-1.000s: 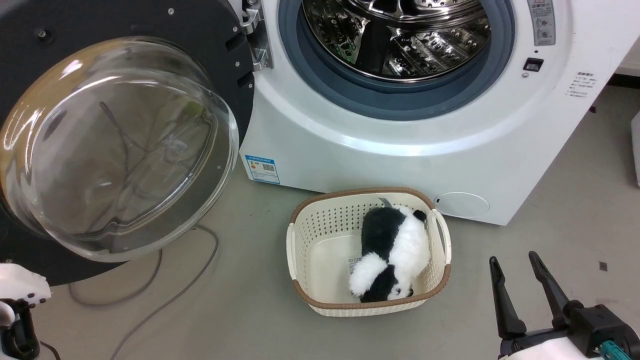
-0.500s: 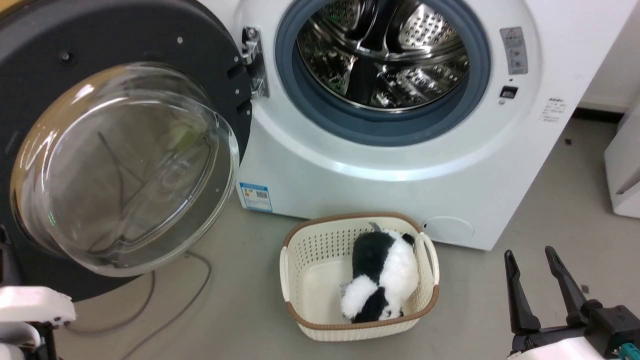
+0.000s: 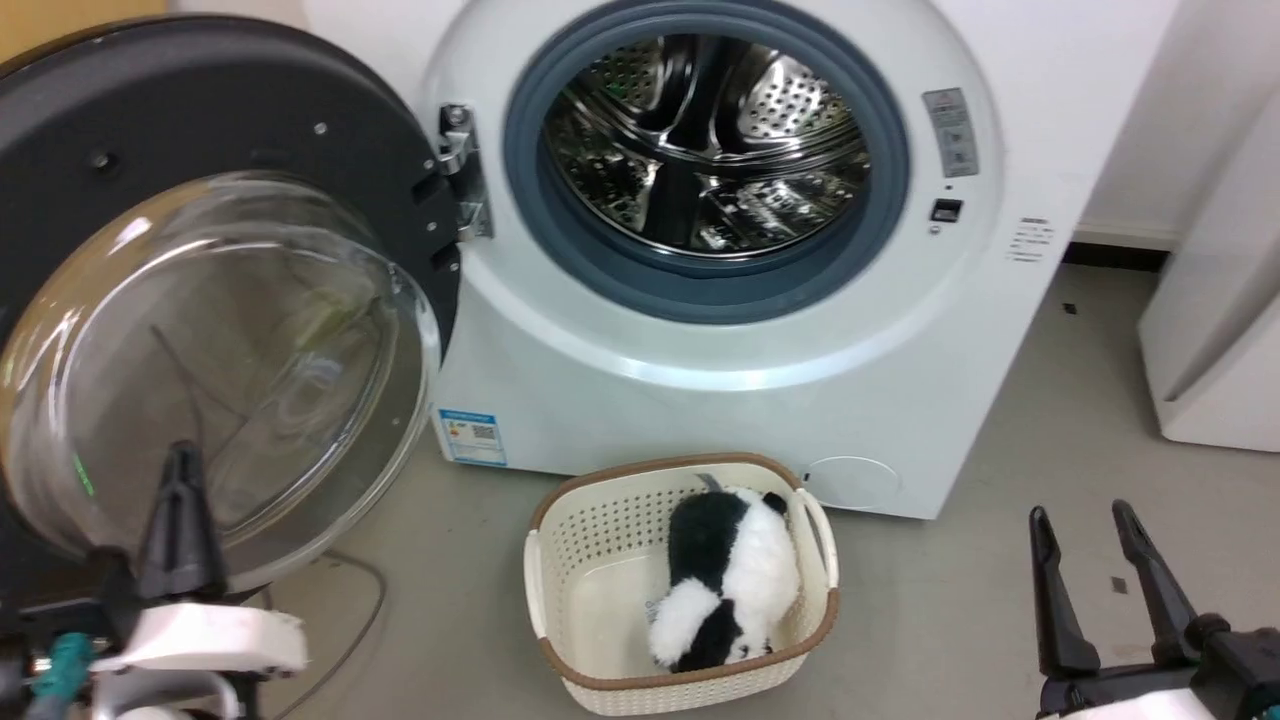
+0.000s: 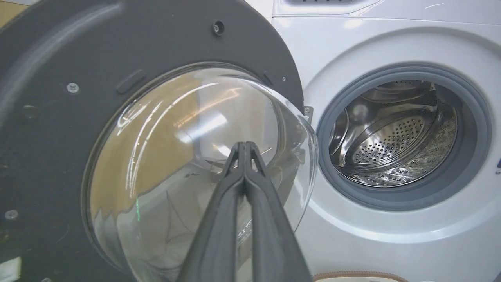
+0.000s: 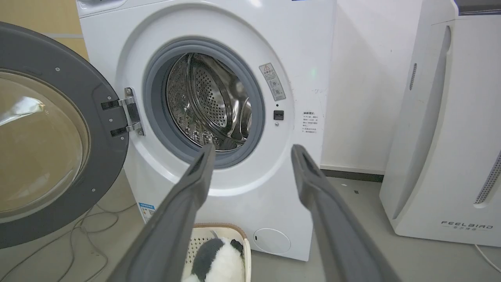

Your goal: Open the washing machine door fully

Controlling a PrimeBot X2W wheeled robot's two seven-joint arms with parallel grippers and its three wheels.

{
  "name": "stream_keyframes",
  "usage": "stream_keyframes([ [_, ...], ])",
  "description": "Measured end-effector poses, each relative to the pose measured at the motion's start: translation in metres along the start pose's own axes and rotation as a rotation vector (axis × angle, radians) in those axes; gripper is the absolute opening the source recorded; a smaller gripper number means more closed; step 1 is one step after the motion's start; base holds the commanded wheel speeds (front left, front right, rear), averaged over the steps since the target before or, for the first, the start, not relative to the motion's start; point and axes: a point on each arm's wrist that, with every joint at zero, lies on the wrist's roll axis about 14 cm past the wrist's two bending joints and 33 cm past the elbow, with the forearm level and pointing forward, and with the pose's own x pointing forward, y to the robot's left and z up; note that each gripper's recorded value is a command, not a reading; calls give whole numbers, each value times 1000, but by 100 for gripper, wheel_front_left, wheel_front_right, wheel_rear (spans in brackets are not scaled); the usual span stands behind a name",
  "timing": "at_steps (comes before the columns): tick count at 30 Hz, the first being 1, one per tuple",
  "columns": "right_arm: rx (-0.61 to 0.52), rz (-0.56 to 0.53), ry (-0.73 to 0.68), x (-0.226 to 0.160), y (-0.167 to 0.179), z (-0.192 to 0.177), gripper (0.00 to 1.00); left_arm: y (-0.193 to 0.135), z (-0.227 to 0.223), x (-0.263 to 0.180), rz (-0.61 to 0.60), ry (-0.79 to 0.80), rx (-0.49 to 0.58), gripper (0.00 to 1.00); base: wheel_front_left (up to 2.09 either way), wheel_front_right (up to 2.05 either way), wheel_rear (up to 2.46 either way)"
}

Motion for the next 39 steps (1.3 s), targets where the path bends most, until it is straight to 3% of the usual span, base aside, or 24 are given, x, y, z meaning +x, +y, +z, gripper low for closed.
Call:
stream_keyframes([
  [1, -1, -5, 1, -2, -2, 0, 100, -9, 0, 0, -20, -2, -9, 100, 0, 0, 0],
  [10, -17, -64, -27, -16, -19, 12, 100, -62, -16, -2, -153, 39, -60, 100, 0, 0, 0],
  [16, -25, -105, -31, -26, -30, 15, 100, -94, -27, -4, -243, 70, -15, 100, 0, 0, 0],
  [27, -30, -145, -14, -37, -40, 12, 100, -119, -48, -7, -299, 124, 35, 100, 0, 0, 0],
  [28, -30, -147, -13, -37, -41, 11, 0, -119, -51, -9, -301, 131, 36, 0, 0, 0, 0],
  [39, -30, -147, 0, -37, -41, 9, 0, -121, -53, -10, -307, 145, 36, 0, 0, 0, 0],
])
